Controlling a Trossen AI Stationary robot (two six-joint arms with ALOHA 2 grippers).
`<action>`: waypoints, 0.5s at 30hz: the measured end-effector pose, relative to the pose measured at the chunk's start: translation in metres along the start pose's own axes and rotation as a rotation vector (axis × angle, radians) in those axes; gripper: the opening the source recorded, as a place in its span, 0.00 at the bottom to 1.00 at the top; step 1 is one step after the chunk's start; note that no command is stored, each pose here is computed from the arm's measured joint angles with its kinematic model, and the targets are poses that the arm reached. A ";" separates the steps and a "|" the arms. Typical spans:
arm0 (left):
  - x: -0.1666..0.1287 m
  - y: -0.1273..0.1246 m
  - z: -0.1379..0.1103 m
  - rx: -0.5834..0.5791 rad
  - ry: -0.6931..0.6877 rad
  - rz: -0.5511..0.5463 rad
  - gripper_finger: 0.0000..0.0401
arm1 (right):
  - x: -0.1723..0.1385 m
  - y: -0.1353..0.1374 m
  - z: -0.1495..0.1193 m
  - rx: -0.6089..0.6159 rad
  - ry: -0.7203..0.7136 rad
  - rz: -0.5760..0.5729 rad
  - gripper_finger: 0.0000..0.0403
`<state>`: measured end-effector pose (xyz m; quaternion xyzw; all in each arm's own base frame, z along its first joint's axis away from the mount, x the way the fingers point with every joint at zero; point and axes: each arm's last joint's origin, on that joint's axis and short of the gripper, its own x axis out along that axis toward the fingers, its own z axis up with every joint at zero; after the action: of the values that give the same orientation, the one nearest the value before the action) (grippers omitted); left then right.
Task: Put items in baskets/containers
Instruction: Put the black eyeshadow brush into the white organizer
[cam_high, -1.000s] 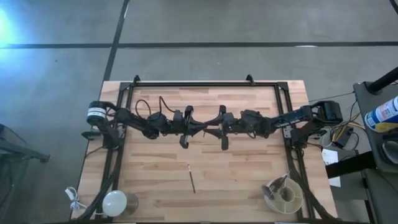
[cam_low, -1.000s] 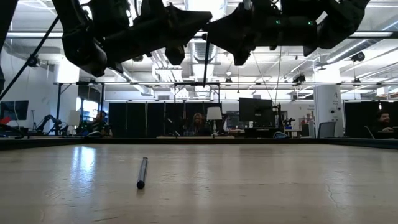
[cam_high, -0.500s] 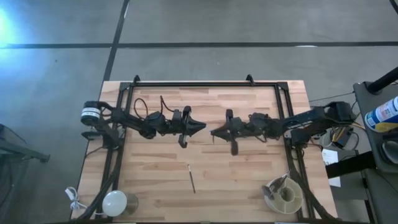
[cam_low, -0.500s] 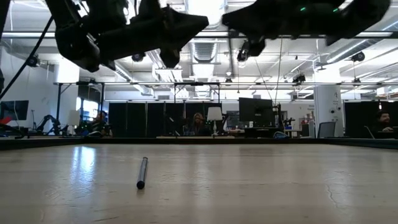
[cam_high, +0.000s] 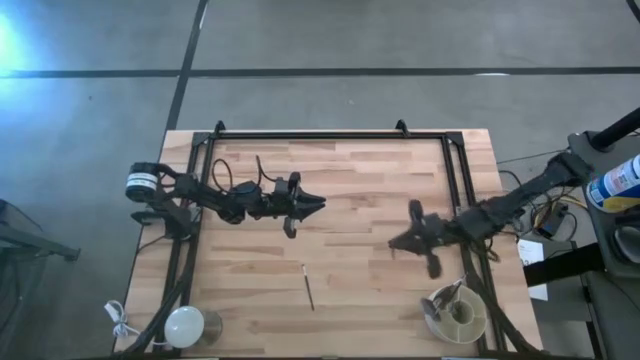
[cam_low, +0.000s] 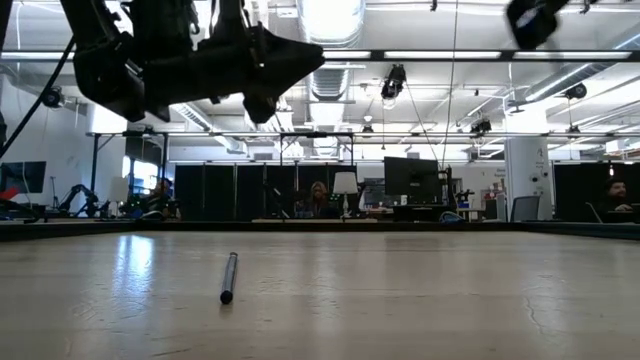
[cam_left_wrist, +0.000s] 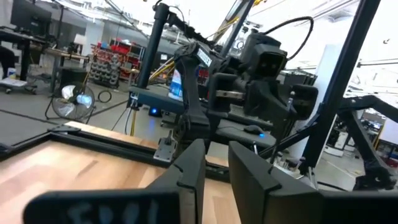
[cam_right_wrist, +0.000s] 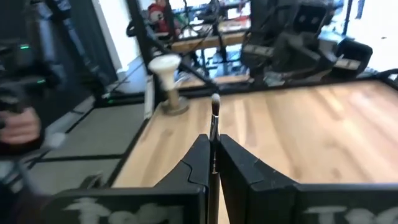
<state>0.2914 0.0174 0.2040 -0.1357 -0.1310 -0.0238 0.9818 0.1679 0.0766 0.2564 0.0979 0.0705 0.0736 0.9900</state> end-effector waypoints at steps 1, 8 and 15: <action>0.000 0.000 -0.001 -0.002 0.004 0.001 0.16 | -0.007 0.005 -0.001 0.010 0.011 0.007 0.03; -0.002 0.001 -0.003 -0.016 0.013 0.023 0.16 | -0.051 0.038 -0.005 0.090 0.015 0.104 0.03; -0.002 0.002 -0.005 -0.023 0.025 0.062 0.16 | -0.085 0.062 -0.011 0.132 0.097 0.200 0.03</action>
<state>0.2910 0.0186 0.1986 -0.1508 -0.1142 0.0036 0.9819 0.0746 0.1252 0.2694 0.1658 0.1128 0.1717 0.9645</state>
